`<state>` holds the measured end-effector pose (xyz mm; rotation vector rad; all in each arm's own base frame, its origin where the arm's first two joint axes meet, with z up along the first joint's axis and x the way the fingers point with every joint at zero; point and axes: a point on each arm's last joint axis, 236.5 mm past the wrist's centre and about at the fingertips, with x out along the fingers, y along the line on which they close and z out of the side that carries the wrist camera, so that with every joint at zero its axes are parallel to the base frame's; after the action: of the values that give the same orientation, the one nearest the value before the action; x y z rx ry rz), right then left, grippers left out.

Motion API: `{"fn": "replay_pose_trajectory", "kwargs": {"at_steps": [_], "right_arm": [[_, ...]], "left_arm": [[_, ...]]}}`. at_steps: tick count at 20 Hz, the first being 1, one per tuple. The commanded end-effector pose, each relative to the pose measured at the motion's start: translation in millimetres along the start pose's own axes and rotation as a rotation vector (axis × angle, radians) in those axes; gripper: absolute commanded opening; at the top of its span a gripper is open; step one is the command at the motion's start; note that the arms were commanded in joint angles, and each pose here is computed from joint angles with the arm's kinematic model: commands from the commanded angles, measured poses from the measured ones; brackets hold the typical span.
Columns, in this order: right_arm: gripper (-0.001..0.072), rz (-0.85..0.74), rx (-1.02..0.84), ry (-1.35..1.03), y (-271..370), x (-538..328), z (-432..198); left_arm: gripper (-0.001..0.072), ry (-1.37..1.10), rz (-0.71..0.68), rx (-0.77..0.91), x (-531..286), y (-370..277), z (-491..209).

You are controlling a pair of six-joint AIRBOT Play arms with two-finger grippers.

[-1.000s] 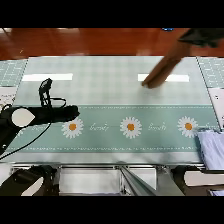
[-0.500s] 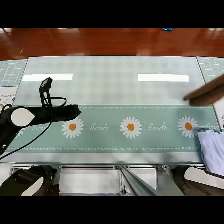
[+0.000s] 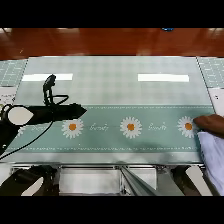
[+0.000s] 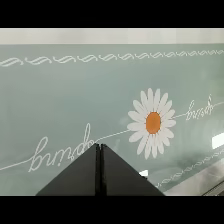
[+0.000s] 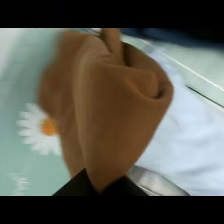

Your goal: Fold the shirts.

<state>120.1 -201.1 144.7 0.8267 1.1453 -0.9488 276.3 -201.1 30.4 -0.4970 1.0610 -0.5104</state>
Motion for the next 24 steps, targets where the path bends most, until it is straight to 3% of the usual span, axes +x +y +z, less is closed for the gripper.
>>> {"fn": "replay_pose_trajectory", "kwargs": {"at_steps": [1,2,3,7,8,10,11,13,15,17,18,22,24], "right_arm": [[0.0091,-0.223,0.126,0.114,-72,19,-72],[0.0326,-0.25,0.121,0.137,-78,27,-85],[0.0419,-0.254,0.108,0.166,-77,35,-94],[0.0419,-0.141,0.064,0.211,-52,50,-88],[0.0402,-0.084,0.046,0.19,-38,47,-77],[0.0113,0.106,-0.013,0.14,7,30,-47],[0.004,0.236,-0.027,0.091,38,17,-25],[0.0022,0.524,-0.11,-0.033,117,-19,23],[0.0022,0.656,-0.3,-0.12,199,-45,37],[0.0022,0.753,-0.55,-0.179,290,-58,7],[0.0021,0.723,-0.705,-0.2,324,-51,-21],[0.0018,0.12,-1.199,-0.261,339,35,-84],[0.0019,0.114,-1.239,-0.088,341,68,-124]], "left_arm": [[0.0019,0.009,-0.019,0.051,2,-4,-2],[0.0019,0.012,-0.016,0.056,3,-3,-2],[0.0019,0.015,-0.013,0.061,5,-1,-2],[0.0019,-0.064,0.024,0.058,5,16,22],[0.0019,-0.104,0.038,0.037,-2,23,37],[0.0019,-0.186,0.062,-0.002,-28,36,73],[0.0019,-0.243,0.077,-0.036,-47,44,95],[0.0018,-0.356,0.092,-0.085,-84,50,135],[0.0018,-0.428,0.068,-0.052,-112,27,169],[0.0018,-0.386,0.041,0.019,-112,-5,181],[0.0017,-0.315,0.068,0.052,-102,-11,174],[0.0019,-0.033,0.465,0.153,-57,47,114],[0.0019,0.018,0.51,0.157,-44,60,101]]}}
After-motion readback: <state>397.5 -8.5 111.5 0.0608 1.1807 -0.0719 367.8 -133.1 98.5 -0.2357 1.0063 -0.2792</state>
